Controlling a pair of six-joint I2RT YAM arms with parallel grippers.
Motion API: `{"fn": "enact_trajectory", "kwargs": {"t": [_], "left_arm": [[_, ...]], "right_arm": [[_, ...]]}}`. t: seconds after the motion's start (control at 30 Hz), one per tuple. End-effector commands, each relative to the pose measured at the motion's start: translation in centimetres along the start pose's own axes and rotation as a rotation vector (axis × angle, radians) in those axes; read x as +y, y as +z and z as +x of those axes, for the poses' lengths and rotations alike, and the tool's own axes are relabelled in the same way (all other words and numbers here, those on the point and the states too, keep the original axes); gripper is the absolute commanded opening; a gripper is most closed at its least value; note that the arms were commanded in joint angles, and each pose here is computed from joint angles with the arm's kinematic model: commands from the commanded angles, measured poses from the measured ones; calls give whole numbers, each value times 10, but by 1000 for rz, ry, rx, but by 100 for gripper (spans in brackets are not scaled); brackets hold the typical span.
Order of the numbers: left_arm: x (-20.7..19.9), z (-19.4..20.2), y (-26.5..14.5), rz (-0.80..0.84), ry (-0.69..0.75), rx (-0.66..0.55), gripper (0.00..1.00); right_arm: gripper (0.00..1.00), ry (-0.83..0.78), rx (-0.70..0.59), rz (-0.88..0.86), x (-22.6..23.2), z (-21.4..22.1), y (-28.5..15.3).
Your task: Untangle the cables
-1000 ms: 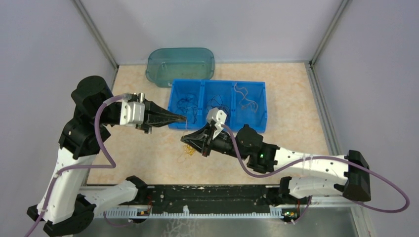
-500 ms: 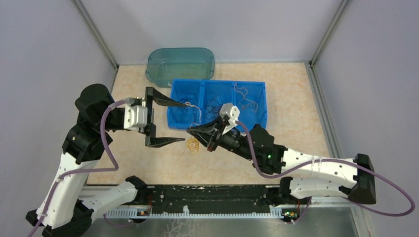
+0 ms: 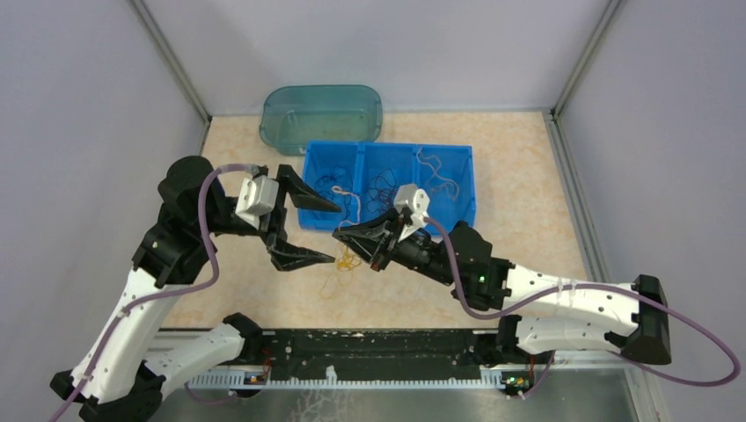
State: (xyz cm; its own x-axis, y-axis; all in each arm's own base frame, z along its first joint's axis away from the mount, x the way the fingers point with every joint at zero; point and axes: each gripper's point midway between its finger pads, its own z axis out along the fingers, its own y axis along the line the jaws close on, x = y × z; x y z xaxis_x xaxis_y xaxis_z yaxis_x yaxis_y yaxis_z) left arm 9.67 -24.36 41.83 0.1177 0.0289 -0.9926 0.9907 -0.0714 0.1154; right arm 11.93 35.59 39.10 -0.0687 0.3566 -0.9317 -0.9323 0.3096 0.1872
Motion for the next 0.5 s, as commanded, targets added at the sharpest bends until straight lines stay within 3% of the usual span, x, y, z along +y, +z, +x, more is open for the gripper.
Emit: {"fn": "enact_trajectory", "kwargs": {"t": [0.0,0.2,0.37,0.47], "left_arm": [[2,-14,8,37,-113,-62,89],[9,0,13,28,-207,-63,76],[12,8,15,28,-240,-65,72],[14,5,16,27,-237,-74,63]], "right_arm": [[0,-3,-7,-59,11,-7,9],[0,-1,-9,-78,15,-9,12],[0,2,5,-93,18,-6,15],[0,12,17,-105,20,-1,18]]}}
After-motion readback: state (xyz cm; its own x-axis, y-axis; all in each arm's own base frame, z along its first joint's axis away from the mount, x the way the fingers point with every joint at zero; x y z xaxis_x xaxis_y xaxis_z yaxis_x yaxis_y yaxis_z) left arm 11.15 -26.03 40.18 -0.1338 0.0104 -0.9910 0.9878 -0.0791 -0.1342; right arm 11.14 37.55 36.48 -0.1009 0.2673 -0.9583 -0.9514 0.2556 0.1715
